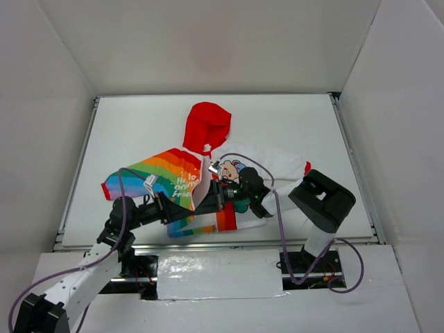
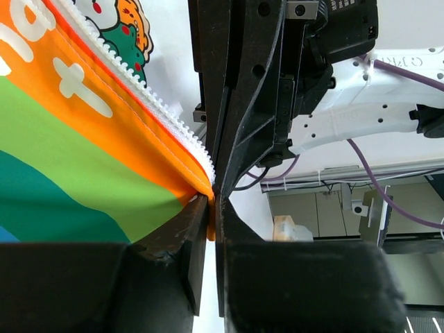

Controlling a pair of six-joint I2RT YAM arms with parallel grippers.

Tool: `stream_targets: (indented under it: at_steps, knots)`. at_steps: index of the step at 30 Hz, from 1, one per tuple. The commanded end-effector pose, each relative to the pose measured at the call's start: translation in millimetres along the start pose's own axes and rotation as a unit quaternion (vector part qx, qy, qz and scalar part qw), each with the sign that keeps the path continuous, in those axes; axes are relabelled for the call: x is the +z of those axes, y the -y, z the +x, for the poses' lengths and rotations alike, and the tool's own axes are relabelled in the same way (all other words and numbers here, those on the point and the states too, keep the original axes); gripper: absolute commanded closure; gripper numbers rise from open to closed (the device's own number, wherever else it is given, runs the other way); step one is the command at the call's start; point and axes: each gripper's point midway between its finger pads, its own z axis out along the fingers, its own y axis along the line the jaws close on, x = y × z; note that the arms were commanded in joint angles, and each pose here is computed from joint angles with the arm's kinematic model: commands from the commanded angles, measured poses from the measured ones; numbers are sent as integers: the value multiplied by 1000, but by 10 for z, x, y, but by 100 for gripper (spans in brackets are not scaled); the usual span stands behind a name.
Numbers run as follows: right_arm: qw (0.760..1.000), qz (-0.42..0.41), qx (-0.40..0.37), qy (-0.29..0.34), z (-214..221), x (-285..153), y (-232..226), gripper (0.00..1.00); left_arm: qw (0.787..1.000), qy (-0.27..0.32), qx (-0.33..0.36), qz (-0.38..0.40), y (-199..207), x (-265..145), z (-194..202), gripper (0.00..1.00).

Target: Zip up the jacket

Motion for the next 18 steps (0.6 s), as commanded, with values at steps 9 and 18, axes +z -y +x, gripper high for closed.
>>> stream_targets:
  at_steps: [9,18]
  knots:
    - [999,-16,-40,10,-87,4,-133,100,1000,-18,6,5,-56,-13,103,100]
    - [998,-31,-60,13,-85,-104,-283,38,1000,-1,-15,-4,-154,-3,90,100]
